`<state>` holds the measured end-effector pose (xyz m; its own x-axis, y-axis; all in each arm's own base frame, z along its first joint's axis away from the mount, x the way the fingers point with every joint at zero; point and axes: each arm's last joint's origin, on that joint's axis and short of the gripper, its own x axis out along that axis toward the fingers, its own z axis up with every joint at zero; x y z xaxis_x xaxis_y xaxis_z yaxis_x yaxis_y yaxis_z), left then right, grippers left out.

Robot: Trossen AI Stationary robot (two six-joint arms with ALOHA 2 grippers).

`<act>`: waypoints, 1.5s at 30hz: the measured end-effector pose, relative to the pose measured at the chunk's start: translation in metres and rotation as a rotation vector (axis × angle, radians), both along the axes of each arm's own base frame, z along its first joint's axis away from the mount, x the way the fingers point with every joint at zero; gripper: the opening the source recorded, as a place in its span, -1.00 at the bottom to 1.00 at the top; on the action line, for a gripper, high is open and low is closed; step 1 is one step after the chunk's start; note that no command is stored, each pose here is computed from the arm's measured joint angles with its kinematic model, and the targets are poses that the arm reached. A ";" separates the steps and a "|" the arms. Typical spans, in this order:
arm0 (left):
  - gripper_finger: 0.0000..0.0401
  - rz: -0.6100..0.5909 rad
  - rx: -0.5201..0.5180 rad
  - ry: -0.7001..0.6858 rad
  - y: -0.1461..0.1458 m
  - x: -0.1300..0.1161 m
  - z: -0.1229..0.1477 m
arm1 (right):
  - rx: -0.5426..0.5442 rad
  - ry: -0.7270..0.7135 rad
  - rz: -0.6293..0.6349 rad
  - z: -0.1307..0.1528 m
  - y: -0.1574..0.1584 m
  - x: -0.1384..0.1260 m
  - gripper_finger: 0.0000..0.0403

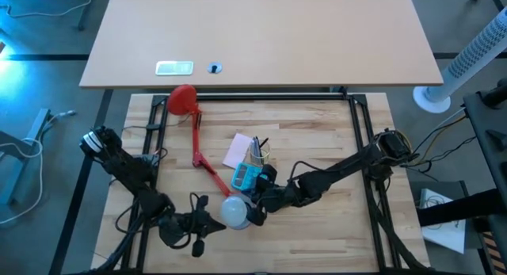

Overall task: Screw lightbulb
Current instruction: Insert the lightbulb into the red desk lamp

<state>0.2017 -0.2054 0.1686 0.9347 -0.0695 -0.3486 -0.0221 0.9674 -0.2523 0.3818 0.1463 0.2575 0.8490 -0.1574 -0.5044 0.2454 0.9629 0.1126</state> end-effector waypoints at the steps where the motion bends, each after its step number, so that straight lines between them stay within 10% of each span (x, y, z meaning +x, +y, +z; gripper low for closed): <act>1: -1.00 0.005 0.001 -0.001 0.001 0.001 0.000 | 0.000 0.000 0.000 0.000 0.000 0.000 -1.00; 45: -1.00 0.095 0.140 0.069 0.029 0.009 0.001 | 0.053 0.016 0.112 0.000 0.030 -0.013 -1.00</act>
